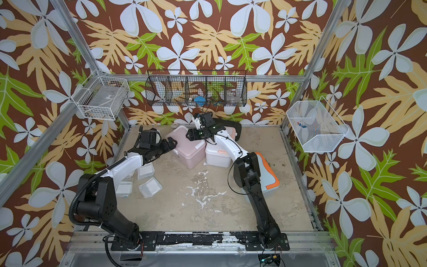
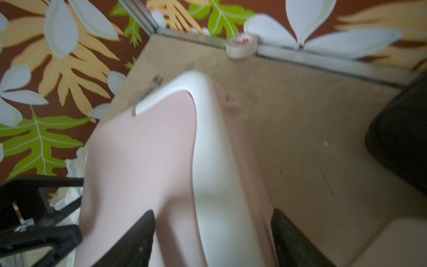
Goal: Open first aid kits and take out gauze
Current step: Move the first aid kit to the center of the board.
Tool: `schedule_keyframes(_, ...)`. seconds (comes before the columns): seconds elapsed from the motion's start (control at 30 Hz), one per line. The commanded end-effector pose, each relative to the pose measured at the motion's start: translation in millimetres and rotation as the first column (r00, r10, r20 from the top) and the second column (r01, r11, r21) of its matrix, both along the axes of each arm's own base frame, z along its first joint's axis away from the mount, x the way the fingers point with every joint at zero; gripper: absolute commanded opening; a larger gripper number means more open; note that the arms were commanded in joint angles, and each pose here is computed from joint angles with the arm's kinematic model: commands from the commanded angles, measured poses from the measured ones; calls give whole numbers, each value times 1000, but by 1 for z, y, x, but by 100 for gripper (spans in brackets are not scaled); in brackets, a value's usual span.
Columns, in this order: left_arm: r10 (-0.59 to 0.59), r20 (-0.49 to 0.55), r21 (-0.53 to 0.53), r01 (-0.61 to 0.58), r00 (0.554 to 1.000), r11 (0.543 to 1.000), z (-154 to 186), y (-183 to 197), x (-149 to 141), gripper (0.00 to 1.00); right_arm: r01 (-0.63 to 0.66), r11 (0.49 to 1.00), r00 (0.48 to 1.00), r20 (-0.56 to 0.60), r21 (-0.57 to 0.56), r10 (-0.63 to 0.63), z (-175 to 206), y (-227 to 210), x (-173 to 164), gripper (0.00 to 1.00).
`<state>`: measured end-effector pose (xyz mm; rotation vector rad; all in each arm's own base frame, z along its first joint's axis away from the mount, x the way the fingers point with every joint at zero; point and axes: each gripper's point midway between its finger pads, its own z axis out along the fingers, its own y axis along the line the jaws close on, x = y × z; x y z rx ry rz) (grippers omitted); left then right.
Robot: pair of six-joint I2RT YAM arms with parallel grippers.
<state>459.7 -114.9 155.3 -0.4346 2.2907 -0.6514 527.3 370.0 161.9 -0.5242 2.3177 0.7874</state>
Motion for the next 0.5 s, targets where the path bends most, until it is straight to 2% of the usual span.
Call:
schedule_keyframes(0.0, -48, -17, -35, 47, 999, 998, -3, -10, 0, 97, -71, 996, 991, -117, -47, 65, -22, -1, -47, 79)
schedule_keyframes(0.27, -114, -48, -42, 112, 992, 993, -14, -31, -22, 96, -111, 994, 987, -119, -22, 108, 1, -10, -115, 79)
schedule_keyframes(0.47, -191, -68, -40, 189, 979, 981, -22, -63, -50, 96, -28, 997, 988, -152, -66, 18, -4, -42, -148, 79)
